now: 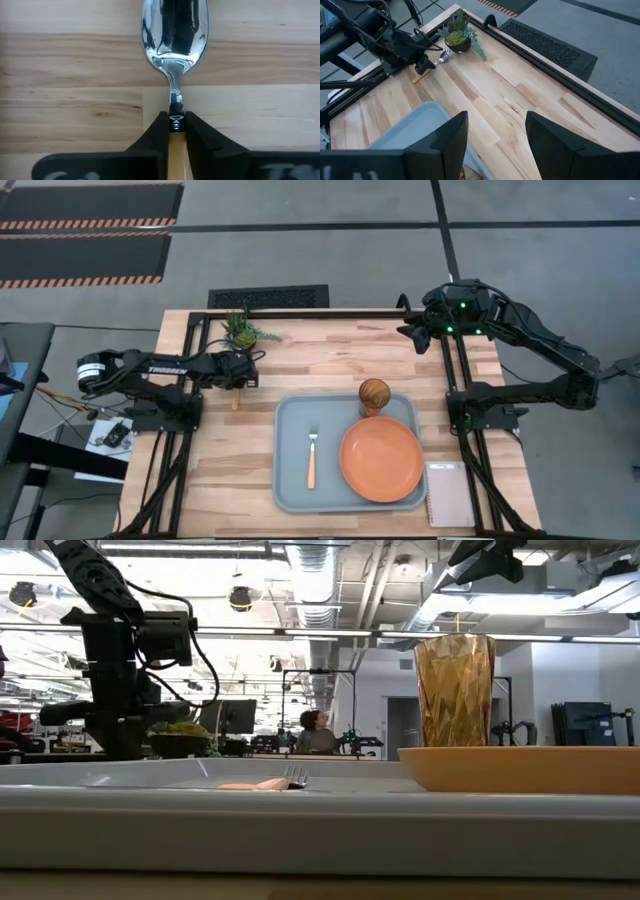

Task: Pick and place plate/cup/fork/spoon on tray
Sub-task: Put the orange spoon on the gray tray to the left of the orange fork

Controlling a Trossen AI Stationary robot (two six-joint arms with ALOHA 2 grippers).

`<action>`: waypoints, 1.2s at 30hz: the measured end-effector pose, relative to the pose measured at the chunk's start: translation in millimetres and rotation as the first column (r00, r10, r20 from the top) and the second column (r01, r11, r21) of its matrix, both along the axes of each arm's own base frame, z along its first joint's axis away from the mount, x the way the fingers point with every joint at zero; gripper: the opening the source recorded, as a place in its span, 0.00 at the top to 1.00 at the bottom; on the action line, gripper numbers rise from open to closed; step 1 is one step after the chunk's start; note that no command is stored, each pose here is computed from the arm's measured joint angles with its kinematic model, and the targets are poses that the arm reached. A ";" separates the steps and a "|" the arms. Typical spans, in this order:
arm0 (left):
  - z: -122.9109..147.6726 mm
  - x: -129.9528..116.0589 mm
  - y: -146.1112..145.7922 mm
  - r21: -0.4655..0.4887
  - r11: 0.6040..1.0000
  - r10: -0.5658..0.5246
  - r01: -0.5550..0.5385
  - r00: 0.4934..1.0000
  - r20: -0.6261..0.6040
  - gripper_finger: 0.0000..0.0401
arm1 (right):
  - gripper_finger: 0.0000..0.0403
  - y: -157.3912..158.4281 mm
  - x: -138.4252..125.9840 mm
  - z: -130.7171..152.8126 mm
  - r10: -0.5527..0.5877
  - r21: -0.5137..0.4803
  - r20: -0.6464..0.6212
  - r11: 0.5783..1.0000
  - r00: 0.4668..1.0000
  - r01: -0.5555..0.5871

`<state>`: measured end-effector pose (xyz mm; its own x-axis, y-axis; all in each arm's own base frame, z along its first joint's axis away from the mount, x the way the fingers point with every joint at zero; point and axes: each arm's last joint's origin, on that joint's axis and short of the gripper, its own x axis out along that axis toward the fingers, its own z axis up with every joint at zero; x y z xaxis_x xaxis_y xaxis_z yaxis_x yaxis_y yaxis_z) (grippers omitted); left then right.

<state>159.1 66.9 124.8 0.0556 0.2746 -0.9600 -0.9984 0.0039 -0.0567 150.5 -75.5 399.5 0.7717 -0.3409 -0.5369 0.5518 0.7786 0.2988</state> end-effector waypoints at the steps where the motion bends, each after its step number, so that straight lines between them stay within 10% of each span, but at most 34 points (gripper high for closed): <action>1: 0.1 -0.1 -0.1 -0.002 1.000 0.002 -0.002 1.000 0.001 0.95 | 0.45 0.0 0.0 0.0 0.000 0.000 0.000 1.000 1.000 0.000; 19: 45.8 45.0 -11.3 -0.085 0.994 -0.047 0.068 0.973 0.227 0.91 | 0.45 0.6 -1.1 -2.3 0.014 -0.003 -0.031 1.000 0.999 -0.014; 36: 83.6 107.6 -142.2 -0.065 0.996 -0.017 0.055 0.877 0.481 0.92 | 0.45 1.1 -1.7 -3.4 0.033 -0.019 -0.053 0.999 0.998 -0.034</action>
<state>266.7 -75.3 208.4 0.5225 0.1923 -0.8307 -0.8480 0.0157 -0.5298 148.8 -74.4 396.1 0.7535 -0.3261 -0.5709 0.5399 0.8024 0.2543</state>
